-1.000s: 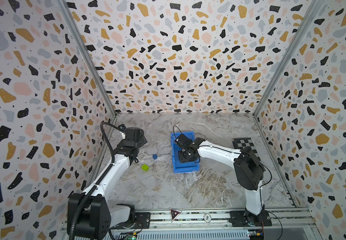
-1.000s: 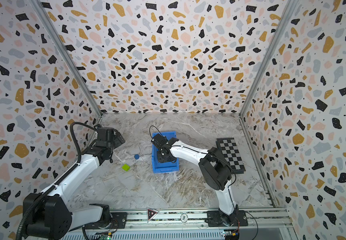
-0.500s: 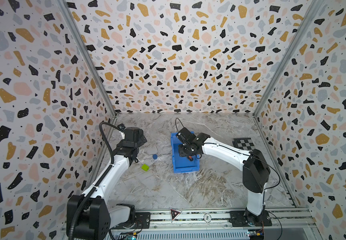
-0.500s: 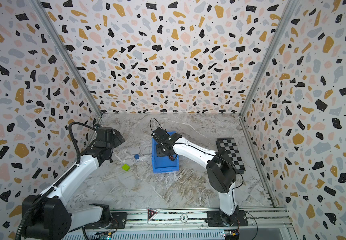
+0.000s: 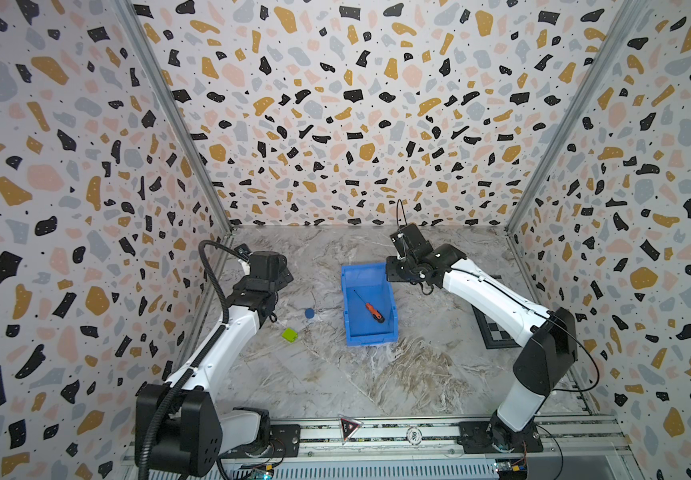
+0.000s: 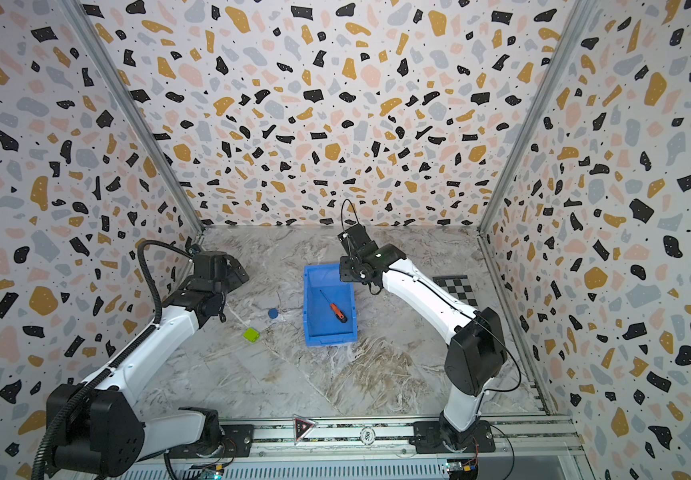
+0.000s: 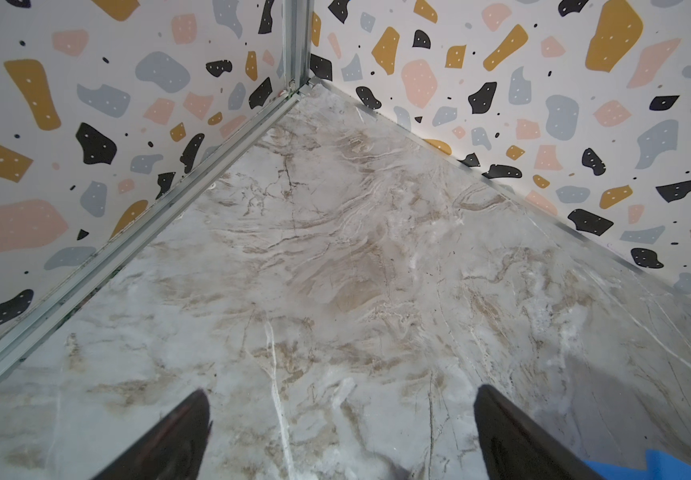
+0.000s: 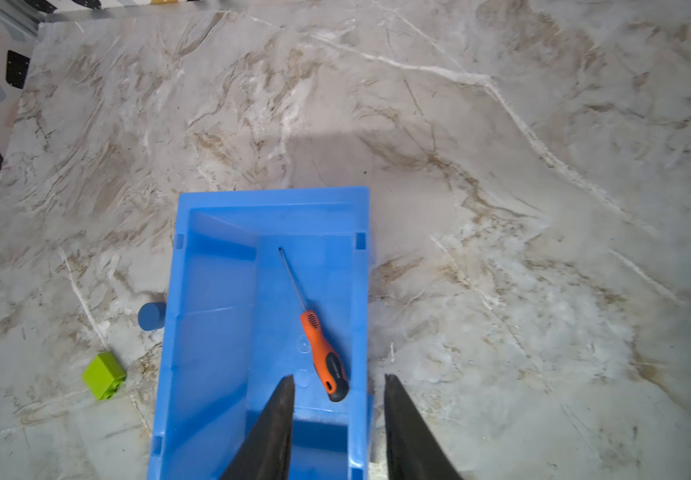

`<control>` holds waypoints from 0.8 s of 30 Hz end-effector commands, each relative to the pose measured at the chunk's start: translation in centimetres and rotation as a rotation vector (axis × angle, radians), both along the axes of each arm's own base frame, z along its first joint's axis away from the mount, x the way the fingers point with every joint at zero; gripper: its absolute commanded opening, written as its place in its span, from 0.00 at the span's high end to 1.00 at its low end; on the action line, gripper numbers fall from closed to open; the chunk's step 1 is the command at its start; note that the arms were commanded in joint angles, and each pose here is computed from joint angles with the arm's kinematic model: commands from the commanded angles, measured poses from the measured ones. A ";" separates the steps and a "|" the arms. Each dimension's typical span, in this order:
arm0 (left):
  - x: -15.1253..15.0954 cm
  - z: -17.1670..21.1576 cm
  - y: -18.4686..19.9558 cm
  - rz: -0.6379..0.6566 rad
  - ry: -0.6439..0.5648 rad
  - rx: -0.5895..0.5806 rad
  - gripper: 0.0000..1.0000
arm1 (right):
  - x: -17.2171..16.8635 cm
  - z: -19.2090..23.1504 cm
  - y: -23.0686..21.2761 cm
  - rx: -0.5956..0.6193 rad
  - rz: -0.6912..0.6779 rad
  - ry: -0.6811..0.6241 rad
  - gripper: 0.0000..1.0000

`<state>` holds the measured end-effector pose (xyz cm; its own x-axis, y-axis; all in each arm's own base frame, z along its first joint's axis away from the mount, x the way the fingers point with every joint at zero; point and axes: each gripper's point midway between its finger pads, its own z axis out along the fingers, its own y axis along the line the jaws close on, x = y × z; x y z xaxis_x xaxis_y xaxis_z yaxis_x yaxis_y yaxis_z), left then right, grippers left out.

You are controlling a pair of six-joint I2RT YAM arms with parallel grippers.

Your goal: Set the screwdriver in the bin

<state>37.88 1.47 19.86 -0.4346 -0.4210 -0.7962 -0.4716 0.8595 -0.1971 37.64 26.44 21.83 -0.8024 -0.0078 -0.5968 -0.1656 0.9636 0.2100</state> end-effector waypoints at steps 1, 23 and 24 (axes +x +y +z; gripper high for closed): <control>0.8 2.2 0.1 -0.005 -0.057 0.028 0.00 | 0.0 1.1 -2.4 -0.015 -0.006 -0.039 0.62; -1.7 13.8 0.7 -0.128 -0.457 0.355 0.00 | 0.1 6.5 -17.6 -0.158 -0.378 -0.378 0.01; -1.8 13.5 0.6 -0.143 -0.445 0.385 0.00 | 0.2 7.0 -17.9 -0.164 -0.367 -0.409 0.01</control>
<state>36.40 1.81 31.74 -0.1239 -0.1527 -0.9805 -0.2913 0.9502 -0.1111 37.52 10.58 26.32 -0.5761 0.1242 -0.8079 0.1021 0.9916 0.0796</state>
